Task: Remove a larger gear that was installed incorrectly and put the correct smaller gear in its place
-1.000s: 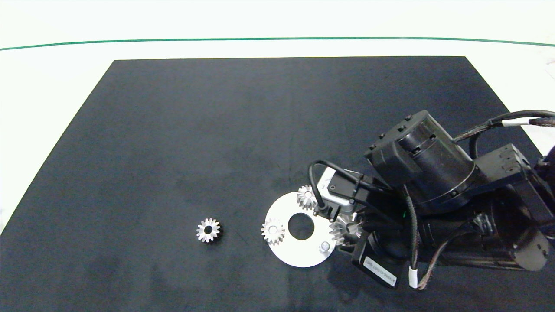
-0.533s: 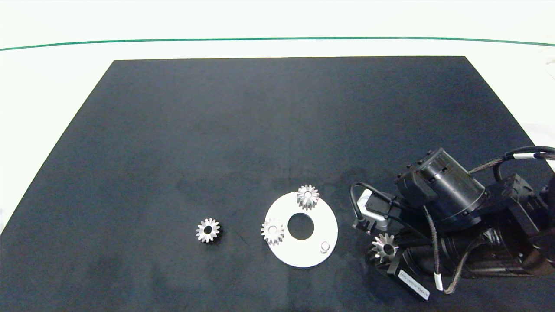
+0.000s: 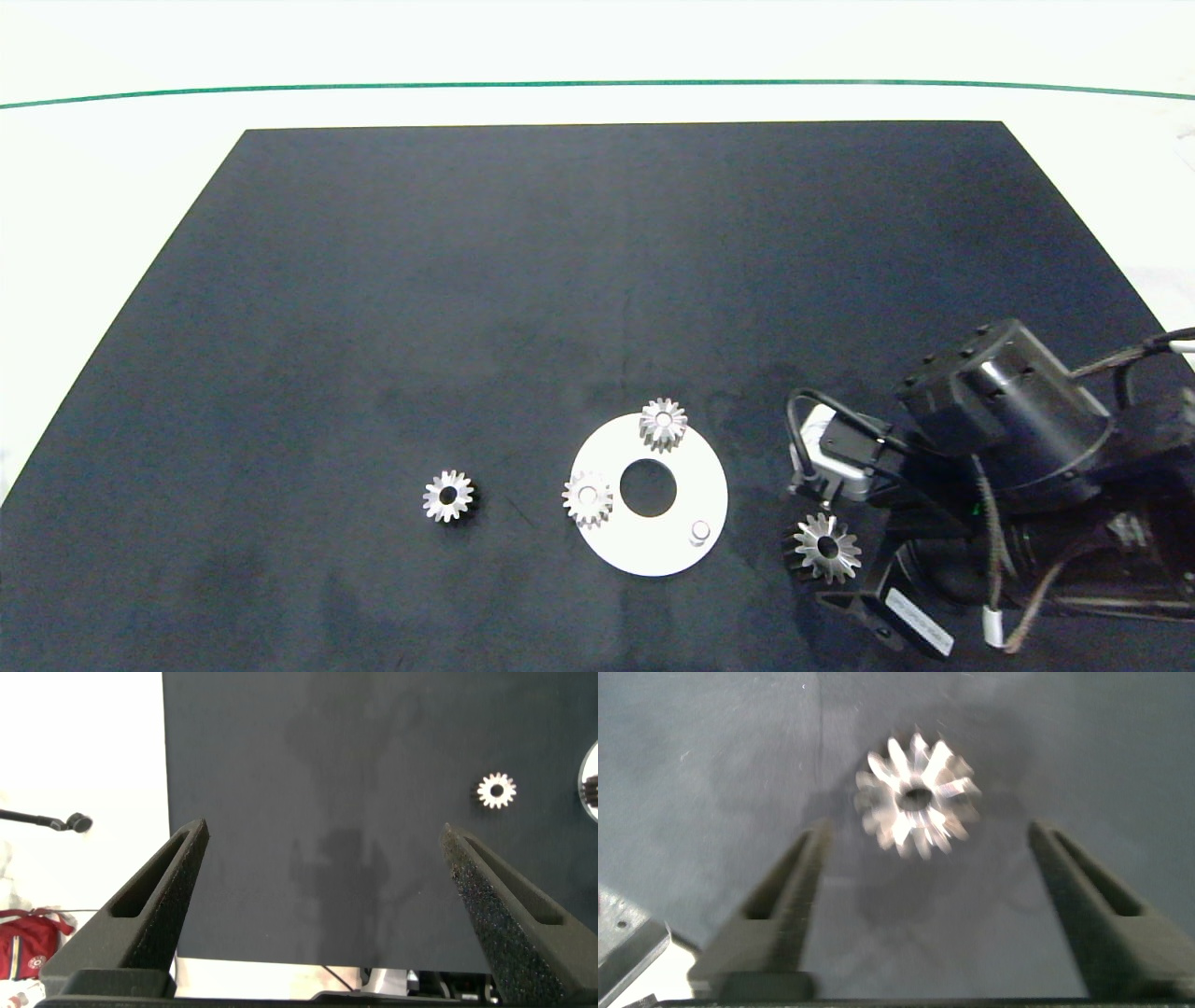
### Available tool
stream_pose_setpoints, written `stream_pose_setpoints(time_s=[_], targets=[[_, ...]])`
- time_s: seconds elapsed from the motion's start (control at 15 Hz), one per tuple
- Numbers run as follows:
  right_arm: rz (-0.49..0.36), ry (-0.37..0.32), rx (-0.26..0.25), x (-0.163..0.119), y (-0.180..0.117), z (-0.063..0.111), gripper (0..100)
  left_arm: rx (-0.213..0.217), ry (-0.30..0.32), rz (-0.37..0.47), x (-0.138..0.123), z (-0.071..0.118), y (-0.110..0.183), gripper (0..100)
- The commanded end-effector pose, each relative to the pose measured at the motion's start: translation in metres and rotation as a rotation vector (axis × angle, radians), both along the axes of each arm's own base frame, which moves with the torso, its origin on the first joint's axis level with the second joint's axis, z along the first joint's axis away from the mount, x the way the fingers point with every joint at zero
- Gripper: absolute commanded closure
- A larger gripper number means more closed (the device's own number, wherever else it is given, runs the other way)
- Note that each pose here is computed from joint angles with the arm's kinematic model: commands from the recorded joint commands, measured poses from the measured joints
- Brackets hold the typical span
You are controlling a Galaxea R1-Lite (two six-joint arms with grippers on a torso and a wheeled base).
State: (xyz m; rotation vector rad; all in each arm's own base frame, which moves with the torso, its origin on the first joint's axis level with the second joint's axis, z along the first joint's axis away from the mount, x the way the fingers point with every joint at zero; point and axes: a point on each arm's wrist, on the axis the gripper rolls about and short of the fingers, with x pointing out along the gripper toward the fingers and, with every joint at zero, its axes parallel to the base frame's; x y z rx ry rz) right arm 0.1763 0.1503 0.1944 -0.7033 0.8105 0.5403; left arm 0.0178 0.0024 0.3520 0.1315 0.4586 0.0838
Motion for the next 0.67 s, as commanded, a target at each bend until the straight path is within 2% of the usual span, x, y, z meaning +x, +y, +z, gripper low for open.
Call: stream_pose_setpoints(time_s=[0.07,0.13,0.2,0.27,0.33,0.4,0.47,0.53,0.6,0.67], targets=[[0.032,-0.237,0.208,-0.080,-0.066,0.048,0,-0.007,0.018,-0.032,0.004,-0.002,-0.001,0],[0.034,-0.297,0.270,-0.096,-0.081,0.058,0,-0.023,0.035,-0.078,0.011,-0.002,-0.002,0],[0.041,-0.352,0.333,-0.110,-0.095,0.066,0,-0.043,0.078,-0.164,0.024,-0.006,-0.007,0],[0.067,-0.406,0.411,-0.128,-0.110,0.073,0,-0.076,0.118,-0.287,0.045,-0.007,-0.019,0],[0.102,-0.448,0.484,-0.143,-0.123,0.078,0,-0.122,0.135,-0.402,0.067,-0.008,-0.040,0],[0.132,-0.485,0.546,-0.155,-0.134,0.082,0,-0.157,0.174,-0.469,0.093,-0.018,-0.066,0],[0.142,-0.540,0.602,-0.163,-0.142,0.095,0,-0.153,0.181,-0.487,0.117,-0.032,-0.088,0],[0.144,-0.568,0.623,-0.169,-0.148,0.099,0,-0.135,0.179,-0.518,0.131,-0.043,-0.106,0],[0.149,-0.600,0.646,-0.178,-0.156,0.100,0,-0.119,0.209,-0.554,0.137,-0.052,-0.119,0],[0.150,-0.614,0.655,-0.182,-0.160,0.099,0,-0.103,0.261,-0.546,0.149,-0.063,-0.129,0]])
